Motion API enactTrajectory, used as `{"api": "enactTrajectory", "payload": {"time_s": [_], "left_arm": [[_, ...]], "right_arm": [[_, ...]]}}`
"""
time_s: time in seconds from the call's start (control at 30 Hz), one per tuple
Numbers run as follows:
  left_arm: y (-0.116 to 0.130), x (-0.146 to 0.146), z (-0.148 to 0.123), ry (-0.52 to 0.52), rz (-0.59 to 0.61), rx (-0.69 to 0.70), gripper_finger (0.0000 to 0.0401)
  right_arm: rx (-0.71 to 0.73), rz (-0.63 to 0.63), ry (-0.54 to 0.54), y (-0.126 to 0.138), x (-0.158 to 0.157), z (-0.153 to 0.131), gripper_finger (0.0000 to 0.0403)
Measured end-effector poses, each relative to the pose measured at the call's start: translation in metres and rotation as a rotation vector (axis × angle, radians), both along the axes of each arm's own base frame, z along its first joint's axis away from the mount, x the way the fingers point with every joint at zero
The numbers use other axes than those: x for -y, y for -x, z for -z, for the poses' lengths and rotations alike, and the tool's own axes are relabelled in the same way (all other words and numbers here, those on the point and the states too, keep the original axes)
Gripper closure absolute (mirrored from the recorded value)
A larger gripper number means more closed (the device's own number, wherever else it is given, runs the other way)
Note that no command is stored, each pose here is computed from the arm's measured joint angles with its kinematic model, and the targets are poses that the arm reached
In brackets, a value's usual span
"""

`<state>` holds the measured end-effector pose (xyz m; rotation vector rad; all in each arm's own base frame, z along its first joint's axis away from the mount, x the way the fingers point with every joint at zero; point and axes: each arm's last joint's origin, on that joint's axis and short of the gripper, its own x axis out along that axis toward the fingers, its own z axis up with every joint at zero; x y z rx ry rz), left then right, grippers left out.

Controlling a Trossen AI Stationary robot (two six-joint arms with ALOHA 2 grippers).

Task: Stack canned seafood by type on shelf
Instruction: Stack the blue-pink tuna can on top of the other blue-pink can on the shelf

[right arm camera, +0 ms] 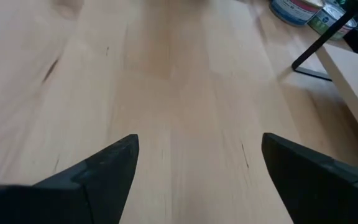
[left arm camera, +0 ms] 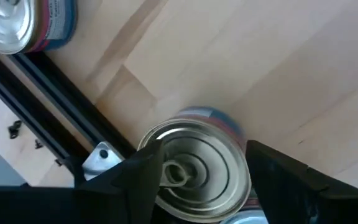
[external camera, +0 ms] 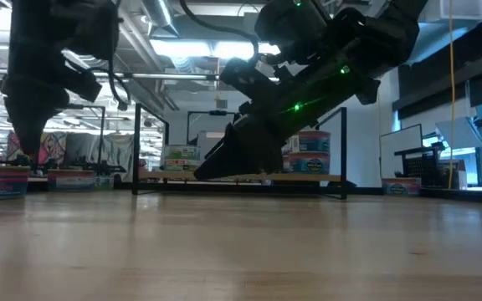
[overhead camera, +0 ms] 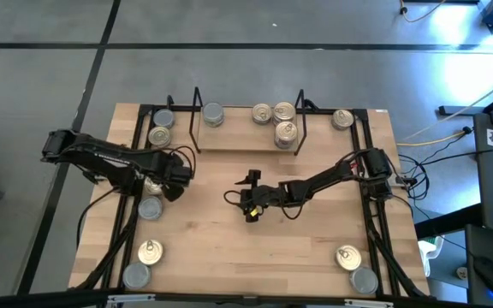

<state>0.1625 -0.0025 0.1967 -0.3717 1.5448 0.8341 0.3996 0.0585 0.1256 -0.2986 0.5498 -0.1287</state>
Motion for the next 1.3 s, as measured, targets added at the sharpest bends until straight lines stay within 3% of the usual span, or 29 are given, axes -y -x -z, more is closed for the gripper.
{"api": "enactTrajectory", "payload": {"time_s": [0.43, 0.63, 0.83, 1.13, 1.3], "left_arm": [[-0.004, -0.003, 0.028, 0.132, 0.203, -0.214, 0.0247], [-0.008, -0.002, 0.033, 0.187, 0.311, -0.216, 0.0268], [-0.033, -0.001, 0.027, 0.179, 0.397, -0.016, 0.0284], [-0.073, 0.001, 0.028, 0.108, 0.589, 0.335, 0.0299], [-0.096, 0.002, 0.038, 0.077, 0.674, 0.44, 0.0301]], "right_arm": [[0.003, 0.0, -0.001, 0.0, 0.0, 0.0, 0.0064], [0.003, 0.0, 0.0, 0.0, 0.0, 0.0, 0.0064], [-0.074, -0.022, 0.042, 0.007, -0.005, -0.002, 0.0064], [-0.176, 0.056, 0.126, 0.023, -0.005, -0.021, 0.0064], [-0.205, 0.064, 0.147, 0.025, -0.005, -0.019, 0.0064]]}}
